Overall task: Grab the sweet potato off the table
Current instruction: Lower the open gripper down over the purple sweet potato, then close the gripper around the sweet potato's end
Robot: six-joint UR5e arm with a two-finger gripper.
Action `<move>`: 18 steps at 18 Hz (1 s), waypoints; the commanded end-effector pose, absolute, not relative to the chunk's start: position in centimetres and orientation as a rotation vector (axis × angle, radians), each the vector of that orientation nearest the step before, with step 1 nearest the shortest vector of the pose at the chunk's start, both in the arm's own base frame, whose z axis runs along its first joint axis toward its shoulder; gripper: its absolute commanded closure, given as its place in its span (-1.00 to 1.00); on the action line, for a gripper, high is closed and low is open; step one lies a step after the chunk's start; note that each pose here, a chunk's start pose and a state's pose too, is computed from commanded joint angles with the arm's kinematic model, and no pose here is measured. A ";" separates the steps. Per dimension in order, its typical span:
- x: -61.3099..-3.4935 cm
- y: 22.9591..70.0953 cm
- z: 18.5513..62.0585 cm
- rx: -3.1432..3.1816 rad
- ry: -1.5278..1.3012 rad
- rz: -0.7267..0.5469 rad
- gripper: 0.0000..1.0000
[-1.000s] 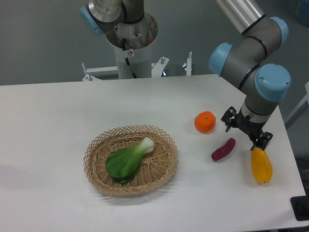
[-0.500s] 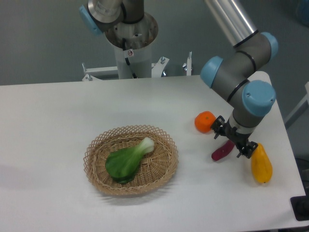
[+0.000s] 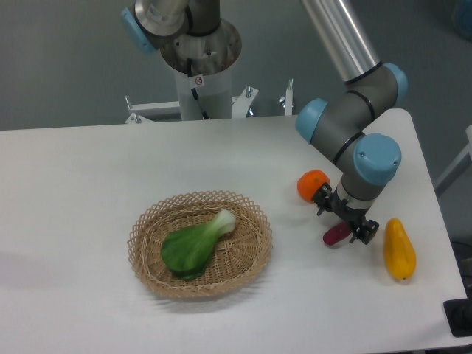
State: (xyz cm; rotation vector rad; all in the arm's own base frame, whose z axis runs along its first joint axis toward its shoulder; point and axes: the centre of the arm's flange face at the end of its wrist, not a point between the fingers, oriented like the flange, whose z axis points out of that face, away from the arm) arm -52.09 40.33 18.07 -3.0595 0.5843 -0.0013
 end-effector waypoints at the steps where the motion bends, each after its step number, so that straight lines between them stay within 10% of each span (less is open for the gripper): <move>1: -52.0 40.3 17.8 -3.058 0.584 0.006 -1.00; 12: -52.1 40.4 18.0 -3.055 0.581 0.029 0.65; 18: -52.4 40.4 19.4 -3.043 0.575 0.060 0.80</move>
